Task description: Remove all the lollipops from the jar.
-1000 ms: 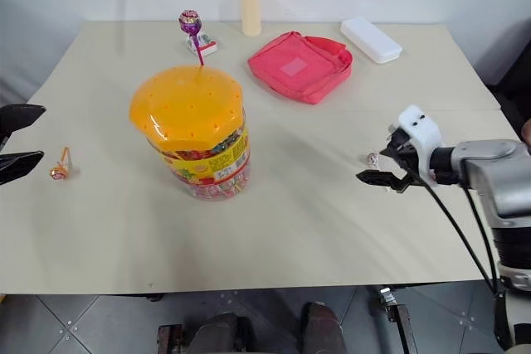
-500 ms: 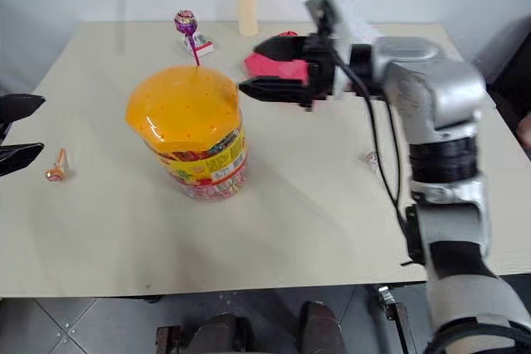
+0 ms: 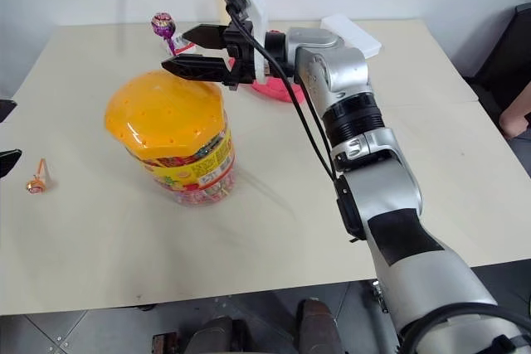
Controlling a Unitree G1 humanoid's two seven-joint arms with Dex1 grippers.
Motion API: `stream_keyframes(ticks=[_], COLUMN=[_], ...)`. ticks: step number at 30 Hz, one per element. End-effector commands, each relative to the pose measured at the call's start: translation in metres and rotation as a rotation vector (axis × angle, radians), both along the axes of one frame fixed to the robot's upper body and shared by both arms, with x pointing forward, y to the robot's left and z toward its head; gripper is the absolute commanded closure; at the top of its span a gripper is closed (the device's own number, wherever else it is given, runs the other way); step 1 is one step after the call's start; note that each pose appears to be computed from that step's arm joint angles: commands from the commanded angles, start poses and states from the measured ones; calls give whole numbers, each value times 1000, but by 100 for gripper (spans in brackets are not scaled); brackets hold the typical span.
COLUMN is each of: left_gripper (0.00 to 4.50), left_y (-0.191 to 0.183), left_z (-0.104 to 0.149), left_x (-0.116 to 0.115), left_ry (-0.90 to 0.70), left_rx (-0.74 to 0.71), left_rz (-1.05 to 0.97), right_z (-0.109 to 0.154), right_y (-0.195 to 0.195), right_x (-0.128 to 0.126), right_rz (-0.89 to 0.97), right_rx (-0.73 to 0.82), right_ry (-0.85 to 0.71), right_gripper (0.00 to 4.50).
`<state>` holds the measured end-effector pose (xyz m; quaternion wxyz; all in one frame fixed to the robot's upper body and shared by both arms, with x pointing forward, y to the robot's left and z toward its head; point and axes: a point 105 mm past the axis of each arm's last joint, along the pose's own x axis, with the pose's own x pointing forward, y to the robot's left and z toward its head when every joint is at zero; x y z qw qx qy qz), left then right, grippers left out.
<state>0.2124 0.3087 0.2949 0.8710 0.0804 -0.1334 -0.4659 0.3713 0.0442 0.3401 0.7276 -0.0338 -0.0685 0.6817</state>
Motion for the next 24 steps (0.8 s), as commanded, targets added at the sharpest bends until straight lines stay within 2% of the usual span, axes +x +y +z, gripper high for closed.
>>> stream_keyframes(ticks=[1, 4, 10, 16, 24], left_gripper=[0, 0, 0, 0, 0], left_y=[-3, -4, -5, -7, -10], left_z=[10, 7, 4, 4, 6], left_x=[-13, -17, -24, -22, -9], left_ry=[-65, -69, -71, -68, -57], left_rx=[2, -1, -5, -5, -9], left_rz=[11, 31, 45, 38, -2], right_z=[18, 17, 23, 59, 121], right_y=[17, 31, 37, 29, -13], right_x=[-9, -11, -13, -20, -16], right_rz=[40, 46, 39, 37, -122], right_rx=[32, 17, 35, 141, 295], right_ry=[-50, -62, -93, -154, -226], right_gripper=[1, 55, 259, 447, 447])
